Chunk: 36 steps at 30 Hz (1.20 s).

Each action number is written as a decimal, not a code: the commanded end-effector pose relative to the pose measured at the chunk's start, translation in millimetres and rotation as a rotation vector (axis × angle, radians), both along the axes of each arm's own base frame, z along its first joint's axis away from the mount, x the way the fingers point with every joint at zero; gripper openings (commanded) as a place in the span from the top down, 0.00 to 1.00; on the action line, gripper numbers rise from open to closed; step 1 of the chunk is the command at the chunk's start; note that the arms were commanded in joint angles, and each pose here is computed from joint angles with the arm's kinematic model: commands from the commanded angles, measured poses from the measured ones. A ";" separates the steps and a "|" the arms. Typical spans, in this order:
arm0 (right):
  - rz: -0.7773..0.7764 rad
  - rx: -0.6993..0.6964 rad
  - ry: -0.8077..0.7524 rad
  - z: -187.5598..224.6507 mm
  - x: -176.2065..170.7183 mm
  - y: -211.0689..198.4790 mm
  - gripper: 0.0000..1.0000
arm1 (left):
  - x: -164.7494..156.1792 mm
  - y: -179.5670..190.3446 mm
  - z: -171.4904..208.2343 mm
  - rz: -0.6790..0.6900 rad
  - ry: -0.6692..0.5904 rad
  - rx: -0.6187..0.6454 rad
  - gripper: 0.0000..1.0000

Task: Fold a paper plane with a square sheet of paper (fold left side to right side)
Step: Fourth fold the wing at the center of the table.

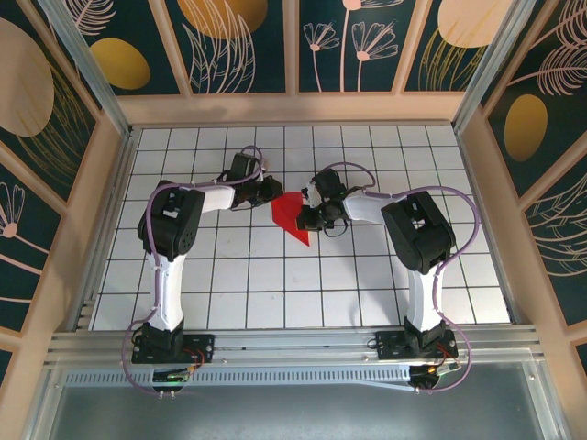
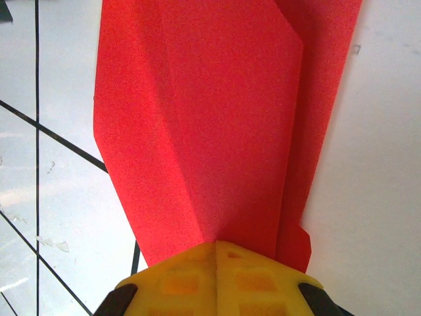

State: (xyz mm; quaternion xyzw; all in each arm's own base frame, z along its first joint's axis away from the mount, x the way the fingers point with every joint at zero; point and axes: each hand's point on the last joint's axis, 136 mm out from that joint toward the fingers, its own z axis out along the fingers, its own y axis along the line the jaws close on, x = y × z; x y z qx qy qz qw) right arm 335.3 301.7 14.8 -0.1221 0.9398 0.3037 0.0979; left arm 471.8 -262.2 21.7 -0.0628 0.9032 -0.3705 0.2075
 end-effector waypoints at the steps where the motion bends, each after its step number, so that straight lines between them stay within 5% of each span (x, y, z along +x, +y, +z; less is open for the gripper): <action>1: -0.037 -0.277 0.216 -71.9 -49.2 -58.1 1.00 | 23.9 43.0 -26.7 0.095 0.000 0.118 0.85; 9: -0.036 -0.256 0.203 -66.6 -46.3 -54.1 1.00 | 31.6 55.0 12.3 0.103 -0.079 0.136 0.85; 17: -0.022 -0.236 0.179 -59.2 -41.1 -49.3 1.00 | -14.6 38.9 59.6 0.033 -0.159 -0.001 0.87; 24: -0.041 -0.237 0.178 -58.1 -33.5 -58.0 1.00 | -52.5 -16.7 55.1 -0.100 -0.136 -0.083 0.88; 36: -0.033 -0.226 0.173 -54.6 -33.8 -56.4 1.00 | -32.8 -34.3 12.3 -0.084 -0.068 -0.045 0.88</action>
